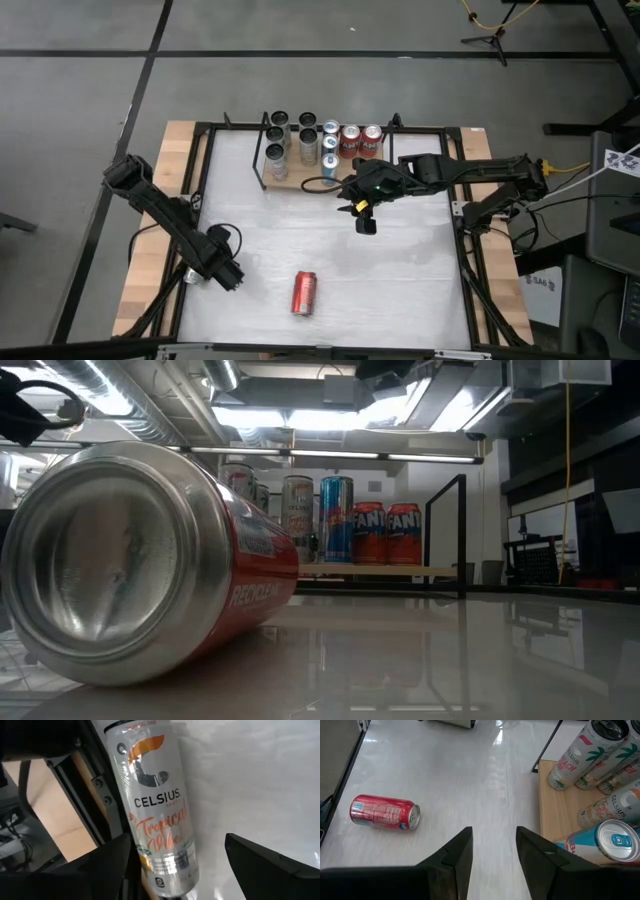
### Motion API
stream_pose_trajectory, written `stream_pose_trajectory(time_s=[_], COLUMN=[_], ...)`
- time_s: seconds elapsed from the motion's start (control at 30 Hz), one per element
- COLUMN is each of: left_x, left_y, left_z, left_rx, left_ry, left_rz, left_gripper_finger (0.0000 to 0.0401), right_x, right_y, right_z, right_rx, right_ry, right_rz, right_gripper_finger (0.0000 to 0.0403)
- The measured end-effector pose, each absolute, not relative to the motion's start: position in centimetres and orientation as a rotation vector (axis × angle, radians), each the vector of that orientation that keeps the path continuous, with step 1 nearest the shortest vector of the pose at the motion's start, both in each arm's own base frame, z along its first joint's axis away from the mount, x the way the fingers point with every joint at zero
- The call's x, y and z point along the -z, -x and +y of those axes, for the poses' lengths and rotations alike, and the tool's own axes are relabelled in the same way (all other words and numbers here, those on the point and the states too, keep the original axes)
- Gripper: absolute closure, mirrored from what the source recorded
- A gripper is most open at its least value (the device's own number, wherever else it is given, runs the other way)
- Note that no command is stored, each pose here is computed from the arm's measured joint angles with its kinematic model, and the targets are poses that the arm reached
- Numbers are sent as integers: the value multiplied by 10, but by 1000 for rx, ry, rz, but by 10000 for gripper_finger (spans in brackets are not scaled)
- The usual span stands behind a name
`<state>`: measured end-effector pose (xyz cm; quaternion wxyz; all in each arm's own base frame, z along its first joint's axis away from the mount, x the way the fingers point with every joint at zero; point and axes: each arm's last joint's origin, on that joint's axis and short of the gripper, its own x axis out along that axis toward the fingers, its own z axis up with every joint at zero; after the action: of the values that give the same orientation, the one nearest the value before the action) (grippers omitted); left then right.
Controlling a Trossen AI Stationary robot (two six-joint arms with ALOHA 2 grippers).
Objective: Place canned beverage on shelf
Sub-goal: Put the white yellow soda can on the shelf aligned with the other white yellow soda cans
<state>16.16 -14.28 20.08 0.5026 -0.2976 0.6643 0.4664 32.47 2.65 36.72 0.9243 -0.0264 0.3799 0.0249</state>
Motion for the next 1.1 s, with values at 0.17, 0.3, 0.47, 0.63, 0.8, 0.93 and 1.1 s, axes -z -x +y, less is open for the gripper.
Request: stream_pose_trajectory(time_s=[0.17,0.3,0.47,0.63,0.8,0.93,1.1], left_x=[-195,-191,-186,-170,-158,-155,-155], left_y=[-162,-160,-155,-147,-145,-145,-145], left_z=[-145,-149,-154,-153,-150,-148,-148], left_rx=[-1203,-1261,-1307,-1333,-1302,-1305,-1298], left_ry=[716,703,700,714,726,725,720], left_rz=[1588,1569,1533,1506,1458,1449,1448], left_gripper_finger=[81,81,81,81,81,81,96], right_x=[-367,-367,-367,-367,-367,-367,-367], right_y=[-325,-325,-325,-325,-325,-325,-325], right_z=[27,27,27,27,27,27,27], right_rx=[-51,-51,-51,-51,-51,-51,-52], right_ry=[54,54,54,54,55,54,55], right_rz=[780,780,780,780,780,780,780], right_gripper_finger=[256,256,256,256,256,256,256])
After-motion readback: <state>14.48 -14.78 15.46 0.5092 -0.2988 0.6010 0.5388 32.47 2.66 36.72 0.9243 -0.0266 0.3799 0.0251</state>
